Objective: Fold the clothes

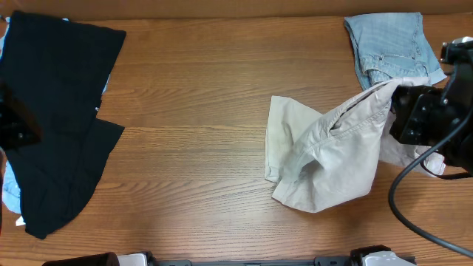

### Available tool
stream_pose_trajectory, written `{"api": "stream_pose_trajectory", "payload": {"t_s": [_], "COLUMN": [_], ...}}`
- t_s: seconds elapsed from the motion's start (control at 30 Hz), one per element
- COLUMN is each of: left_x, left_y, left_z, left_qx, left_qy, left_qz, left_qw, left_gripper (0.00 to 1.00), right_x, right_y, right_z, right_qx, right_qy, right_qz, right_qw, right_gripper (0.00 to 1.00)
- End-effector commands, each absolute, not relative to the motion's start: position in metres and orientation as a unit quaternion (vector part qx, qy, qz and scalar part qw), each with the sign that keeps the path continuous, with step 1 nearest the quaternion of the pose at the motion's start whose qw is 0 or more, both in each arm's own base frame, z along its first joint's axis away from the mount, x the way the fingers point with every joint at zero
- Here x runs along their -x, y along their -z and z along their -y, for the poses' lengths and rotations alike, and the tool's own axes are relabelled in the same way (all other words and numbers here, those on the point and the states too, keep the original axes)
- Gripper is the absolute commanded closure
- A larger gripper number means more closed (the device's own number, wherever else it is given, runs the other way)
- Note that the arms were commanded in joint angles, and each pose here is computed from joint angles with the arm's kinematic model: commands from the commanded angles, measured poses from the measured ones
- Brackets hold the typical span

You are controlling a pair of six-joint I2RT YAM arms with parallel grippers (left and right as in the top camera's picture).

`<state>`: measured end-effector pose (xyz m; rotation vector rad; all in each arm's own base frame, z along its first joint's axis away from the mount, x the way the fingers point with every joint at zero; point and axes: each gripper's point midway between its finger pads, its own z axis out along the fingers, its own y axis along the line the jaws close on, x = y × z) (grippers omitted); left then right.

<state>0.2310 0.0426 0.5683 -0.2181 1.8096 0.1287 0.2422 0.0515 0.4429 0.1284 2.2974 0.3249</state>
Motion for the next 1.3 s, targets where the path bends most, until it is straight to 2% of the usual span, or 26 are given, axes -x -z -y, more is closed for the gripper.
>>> {"api": "stream_pose_trajectory", "payload": {"t_s": [0.0,0.03,0.1,0.17,0.37,0.6,0.8,0.97,1.1,1.27], "left_x": [-0.275,-0.283,-0.301,-0.319,-0.369,-0.377,-0.363,-0.336,-0.313,-0.293], "left_y": [-0.537,-0.528,-0.508,-0.486,-0.39,-0.287,-0.206,-0.154,-0.122,-0.108], "left_z": [-0.014,-0.004,0.014,0.034,0.069,0.146,0.201,0.241,0.258,0.278], "left_qx": [0.034,0.004,-0.046,-0.104,-0.202,-0.322,-0.377,-0.401,-0.41,-0.422], "left_qy": [0.018,0.038,0.078,0.125,0.2,0.287,0.296,0.333,0.347,0.385], "left_qz": [-0.828,-0.839,-0.856,-0.867,-0.902,-0.883,-0.87,-0.85,-0.842,-0.82], "left_qw": [0.559,0.543,0.509,0.472,0.326,0.185,0.118,0.081,0.052,0.043], "left_gripper": [0.89,0.83,0.61,0.48,0.3,0.11,0.05,0.04,0.02,0.02], "right_x": [-0.243,-0.245,-0.247,-0.248,-0.253,-0.263,-0.269,-0.269,-0.269,-0.269], "right_y": [-0.451,-0.45,-0.448,-0.447,-0.444,-0.436,-0.43,-0.43,-0.43,-0.43], "right_z": [-0.054,-0.054,-0.055,-0.055,-0.054,-0.055,-0.056,-0.056,-0.055,-0.055], "right_qx": [-0.04,-0.041,-0.041,-0.041,-0.044,-0.046,-0.052,-0.052,-0.055,-0.055], "right_qy": [-0.135,-0.135,-0.134,-0.133,-0.127,-0.125,-0.125,-0.124,-0.121,-0.121], "right_qz": [-0.901,-0.903,-0.904,-0.905,-0.908,-0.915,-0.919,-0.919,-0.919,-0.919], "right_qw": [0.409,0.407,0.403,0.401,0.397,0.382,0.37,0.37,0.371,0.371], "right_gripper": [0.96,0.96,0.96,0.96,0.96,0.96,0.96,0.96,0.96,0.96]}}
